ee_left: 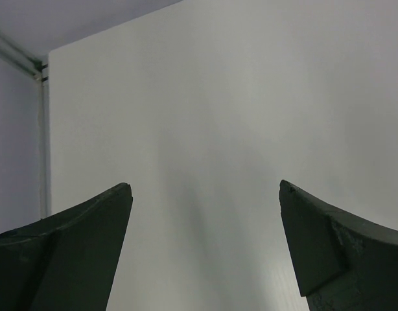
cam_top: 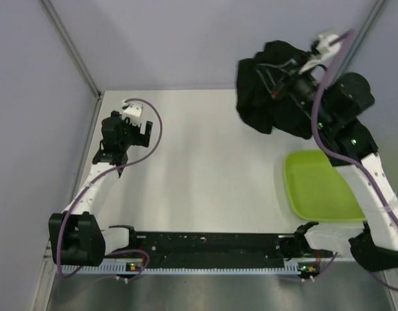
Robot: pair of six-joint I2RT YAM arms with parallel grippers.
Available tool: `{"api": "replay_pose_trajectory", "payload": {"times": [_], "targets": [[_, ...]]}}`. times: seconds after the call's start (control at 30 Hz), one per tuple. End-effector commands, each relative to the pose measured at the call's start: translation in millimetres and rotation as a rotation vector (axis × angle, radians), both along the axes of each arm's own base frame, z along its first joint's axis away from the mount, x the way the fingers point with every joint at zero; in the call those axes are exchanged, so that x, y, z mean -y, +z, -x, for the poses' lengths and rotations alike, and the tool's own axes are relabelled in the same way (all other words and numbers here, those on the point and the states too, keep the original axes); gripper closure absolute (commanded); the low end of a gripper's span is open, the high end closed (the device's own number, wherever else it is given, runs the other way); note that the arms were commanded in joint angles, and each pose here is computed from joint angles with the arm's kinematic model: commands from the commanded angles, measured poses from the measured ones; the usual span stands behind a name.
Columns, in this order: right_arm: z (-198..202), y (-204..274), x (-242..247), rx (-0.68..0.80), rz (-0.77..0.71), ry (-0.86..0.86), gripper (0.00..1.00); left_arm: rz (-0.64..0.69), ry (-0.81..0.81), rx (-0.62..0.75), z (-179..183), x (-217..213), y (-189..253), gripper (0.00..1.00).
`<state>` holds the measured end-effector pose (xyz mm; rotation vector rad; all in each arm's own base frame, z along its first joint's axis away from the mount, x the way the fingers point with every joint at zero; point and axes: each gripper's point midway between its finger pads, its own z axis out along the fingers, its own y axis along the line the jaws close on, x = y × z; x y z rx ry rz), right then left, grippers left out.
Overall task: Fold and stack the t-shirts
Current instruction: Move the tshirt to the center of the board, then flatten out the tshirt
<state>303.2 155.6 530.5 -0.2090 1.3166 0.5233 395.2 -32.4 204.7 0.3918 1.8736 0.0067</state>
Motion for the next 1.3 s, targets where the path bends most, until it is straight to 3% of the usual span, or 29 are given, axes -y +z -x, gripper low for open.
{"api": "replay_pose_trajectory", "payload": {"times": [0.0, 0.1, 0.2, 0.27, 0.43, 0.53, 0.6, 0.63, 0.67, 0.7, 0.77, 0.93, 1.07, 1.17, 1.27], "targets": [[53.8, -0.7, -155.1, 0.098, 0.236, 0.700, 1.00, -0.024, 0.310, 0.121, -6.0, -59.8, 35.8, 0.01], [80.6, 26.3, -182.0, 0.153, 0.131, 0.940, 1.00, -0.014, 0.524, 0.171, 1.3, -116.2, 51.5, 0.01], [49.7, 15.0, -191.0, 0.106, 0.128, 0.880, 1.00, 0.013, 0.618, 0.191, 10.3, -146.2, 63.7, 0.01], [14.0, -19.0, -193.3, 0.027, 0.154, 0.815, 1.00, 0.009, 0.636, 0.206, 14.5, -154.5, 69.8, 0.01], [-74.7, -161.5, -178.3, -0.268, 0.244, 0.707, 0.98, -0.006, 0.586, 0.173, 11.5, -149.3, 60.6, 0.01], [-151.3, -248.9, -126.1, -0.514, 0.256, 0.405, 0.66, 0.011, 0.461, 0.137, 6.2, -128.4, 47.0, 0.02], [-191.4, -307.7, -70.7, -0.724, 0.253, 0.135, 0.51, 0.009, 0.210, 0.070, 5.3, -88.5, 29.9, 0.08], [-203.0, -327.4, -41.8, -0.810, 0.236, 0.012, 0.48, 0.010, 0.093, 0.015, 11.1, -68.8, 16.2, 0.13], [-202.6, -341.6, -20.8, -0.886, 0.223, -0.040, 0.43, 0.018, -0.039, -0.026, 18.4, -46.8, 7.1, 0.18], [-197.8, -346.9, -16.5, -0.907, 0.225, -0.044, 0.32, 0.036, -0.166, -0.072, 29.6, -23.5, -2.0, 0.22], [-182.4, -355.6, -16.8, -0.906, 0.279, -0.044, 0.29, 0.004, -0.347, -0.175, 54.9, 8.5, -23.0, 0.26], [-127.6, -380.7, -40.7, -0.924, 0.408, -0.013, 0.29, -0.270, -0.738, -0.498, 147.9, 70.6, -98.2, 0.28], [-88.1, -425.5, -65.2, -1.012, 0.441, 0.060, 0.29, -0.382, -0.925, -0.629, 202.5, 83.6, -144.1, 0.21], [-66.8, -467.9, -71.2, -1.129, 0.440, 0.091, 0.30, -0.463, -1.056, -0.689, 236.9, 93.6, -167.3, 0.04], [-53.6, -496.4, -68.8, -1.203, 0.460, 0.071, 0.30, -0.549, -1.107, -0.674, 248.8, 105.2, -183.0, 0.03]]}}
